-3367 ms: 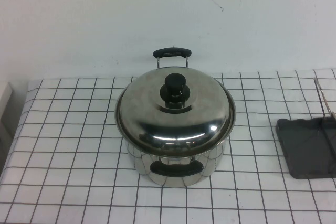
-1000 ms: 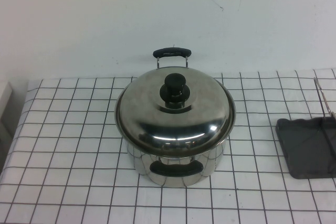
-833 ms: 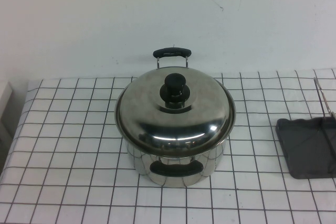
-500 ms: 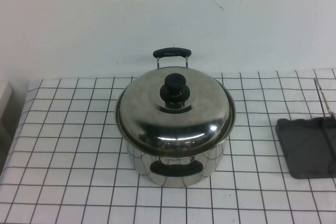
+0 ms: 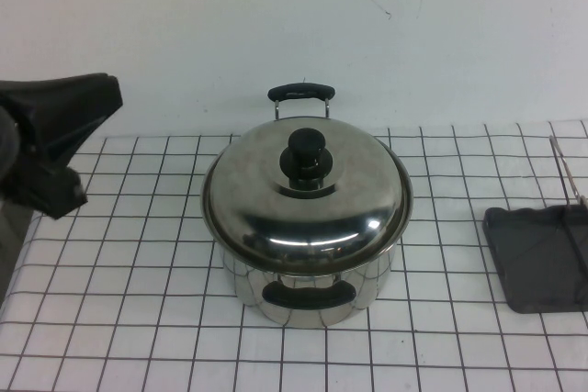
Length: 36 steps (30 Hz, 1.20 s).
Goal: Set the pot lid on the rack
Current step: Open the pot
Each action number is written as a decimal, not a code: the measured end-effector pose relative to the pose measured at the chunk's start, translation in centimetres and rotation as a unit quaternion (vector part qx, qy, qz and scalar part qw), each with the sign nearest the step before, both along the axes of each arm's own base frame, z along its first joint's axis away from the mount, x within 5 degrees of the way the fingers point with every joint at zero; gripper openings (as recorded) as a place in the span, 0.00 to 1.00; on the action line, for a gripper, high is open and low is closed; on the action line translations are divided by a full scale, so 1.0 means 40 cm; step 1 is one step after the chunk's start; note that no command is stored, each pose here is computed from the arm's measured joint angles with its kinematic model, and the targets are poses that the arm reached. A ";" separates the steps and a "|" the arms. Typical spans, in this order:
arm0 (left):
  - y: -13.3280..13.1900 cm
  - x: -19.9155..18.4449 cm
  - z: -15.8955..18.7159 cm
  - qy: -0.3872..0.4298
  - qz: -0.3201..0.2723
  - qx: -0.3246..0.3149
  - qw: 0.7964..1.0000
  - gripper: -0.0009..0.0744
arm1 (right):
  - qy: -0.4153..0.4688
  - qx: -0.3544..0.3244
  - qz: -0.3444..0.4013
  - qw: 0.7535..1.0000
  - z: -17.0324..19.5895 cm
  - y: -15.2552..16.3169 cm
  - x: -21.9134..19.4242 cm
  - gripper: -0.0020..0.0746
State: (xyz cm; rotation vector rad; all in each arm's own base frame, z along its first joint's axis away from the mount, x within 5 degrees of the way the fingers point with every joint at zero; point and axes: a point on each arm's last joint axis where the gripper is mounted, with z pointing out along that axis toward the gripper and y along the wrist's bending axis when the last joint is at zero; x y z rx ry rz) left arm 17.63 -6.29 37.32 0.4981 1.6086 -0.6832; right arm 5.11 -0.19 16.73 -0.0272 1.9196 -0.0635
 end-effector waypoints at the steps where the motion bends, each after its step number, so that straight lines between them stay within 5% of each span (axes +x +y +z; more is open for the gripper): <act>1: -0.002 0.019 -0.006 0.004 -0.005 0.004 1.000 0.01 | 0.000 0.000 0.000 1.000 0.000 0.000 0.000 0.02; 9: -0.069 0.089 -0.053 0.009 -0.031 0.048 0.998 0.01 | 0.000 0.000 0.000 1.000 0.000 0.000 0.000 0.02; 22: -0.197 0.078 -0.089 0.013 0.040 0.108 0.993 0.01 | 0.000 0.000 0.000 1.000 0.000 0.000 0.000 0.02; 36: -0.217 0.092 -0.117 0.065 0.045 0.081 0.994 0.01 | 0.000 0.000 0.001 1.000 0.000 0.000 0.000 0.02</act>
